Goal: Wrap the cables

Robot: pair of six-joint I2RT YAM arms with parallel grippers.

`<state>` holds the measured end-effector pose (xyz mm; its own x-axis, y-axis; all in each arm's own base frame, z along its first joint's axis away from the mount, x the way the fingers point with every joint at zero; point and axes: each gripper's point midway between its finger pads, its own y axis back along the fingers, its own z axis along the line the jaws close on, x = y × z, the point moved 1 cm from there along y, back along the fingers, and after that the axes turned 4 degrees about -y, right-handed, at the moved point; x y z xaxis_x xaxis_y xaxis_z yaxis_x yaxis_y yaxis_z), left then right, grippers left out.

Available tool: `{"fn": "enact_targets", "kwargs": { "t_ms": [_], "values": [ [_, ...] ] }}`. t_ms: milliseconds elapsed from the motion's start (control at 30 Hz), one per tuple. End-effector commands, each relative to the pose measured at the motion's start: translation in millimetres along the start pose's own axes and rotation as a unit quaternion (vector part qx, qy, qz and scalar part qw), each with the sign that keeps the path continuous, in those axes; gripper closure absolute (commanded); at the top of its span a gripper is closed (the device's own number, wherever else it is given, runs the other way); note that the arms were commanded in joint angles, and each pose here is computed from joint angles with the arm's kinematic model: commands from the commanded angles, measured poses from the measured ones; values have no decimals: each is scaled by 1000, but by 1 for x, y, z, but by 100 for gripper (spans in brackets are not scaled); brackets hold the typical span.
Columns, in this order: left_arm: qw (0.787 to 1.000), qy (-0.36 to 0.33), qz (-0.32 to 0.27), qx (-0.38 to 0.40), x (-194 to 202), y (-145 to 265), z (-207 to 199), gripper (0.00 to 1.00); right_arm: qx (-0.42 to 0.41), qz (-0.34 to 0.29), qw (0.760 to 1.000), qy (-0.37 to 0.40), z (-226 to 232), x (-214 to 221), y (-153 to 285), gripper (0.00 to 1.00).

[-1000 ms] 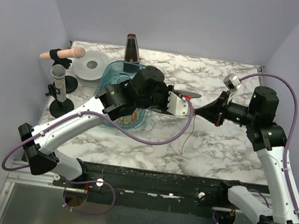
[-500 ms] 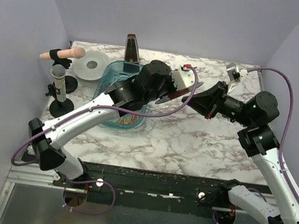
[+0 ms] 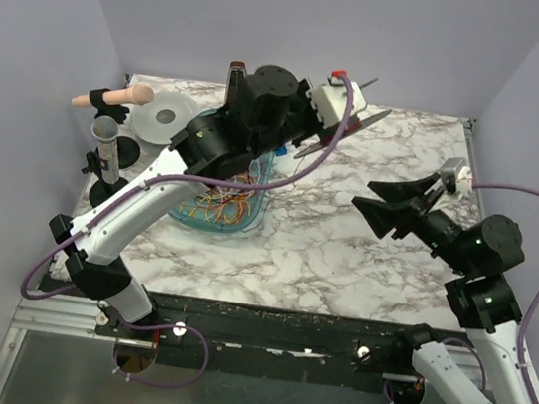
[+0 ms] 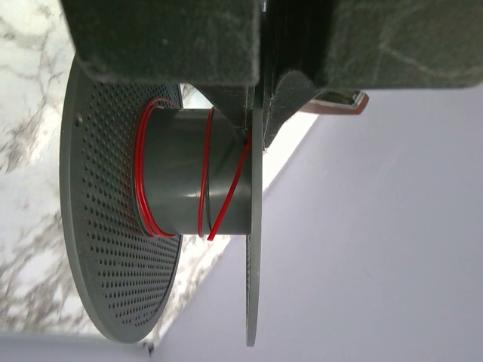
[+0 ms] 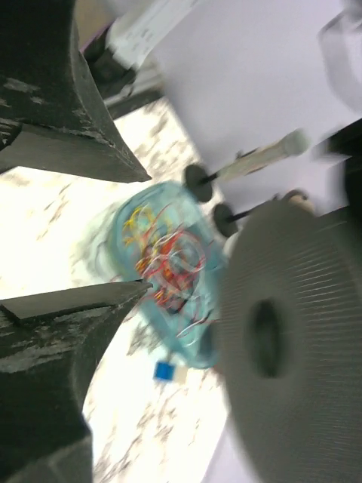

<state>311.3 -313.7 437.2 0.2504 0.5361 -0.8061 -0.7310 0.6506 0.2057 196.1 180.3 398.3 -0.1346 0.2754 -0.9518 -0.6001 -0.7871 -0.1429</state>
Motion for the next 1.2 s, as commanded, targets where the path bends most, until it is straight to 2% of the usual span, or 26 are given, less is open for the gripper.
{"fn": "enact_targets", "kwargs": {
  "t_ms": [0,67,133,167,300,567,667,800,967,1167],
  "values": [
    [994,64,-84,-7,-65,43,34,100,19,61,996,59,-34,69,3,32],
    [992,82,-96,-7,-77,54,40,100,13,62,996,67,-41,90,3,26],
    [990,86,-109,-9,-88,64,47,100,16,50,996,76,-49,101,0,13],
    [989,85,-118,-11,-95,69,50,100,16,47,996,79,-53,105,-3,0],
    [985,79,-150,-15,-115,87,60,100,1,47,997,56,-58,114,-20,0],
    [979,78,-186,-27,-136,103,71,100,-85,21,994,65,-42,119,-61,0],
    [978,78,-191,-27,-139,104,72,100,-72,32,994,72,-54,125,-78,0],
    [977,80,-199,-21,-143,106,70,100,-68,17,994,83,-62,124,-88,0],
    [973,80,-216,-20,-153,107,70,100,-105,60,990,79,-61,142,-104,5],
    [971,83,-222,-23,-156,109,72,100,-174,63,981,56,-45,156,-107,9]
  ]
}}
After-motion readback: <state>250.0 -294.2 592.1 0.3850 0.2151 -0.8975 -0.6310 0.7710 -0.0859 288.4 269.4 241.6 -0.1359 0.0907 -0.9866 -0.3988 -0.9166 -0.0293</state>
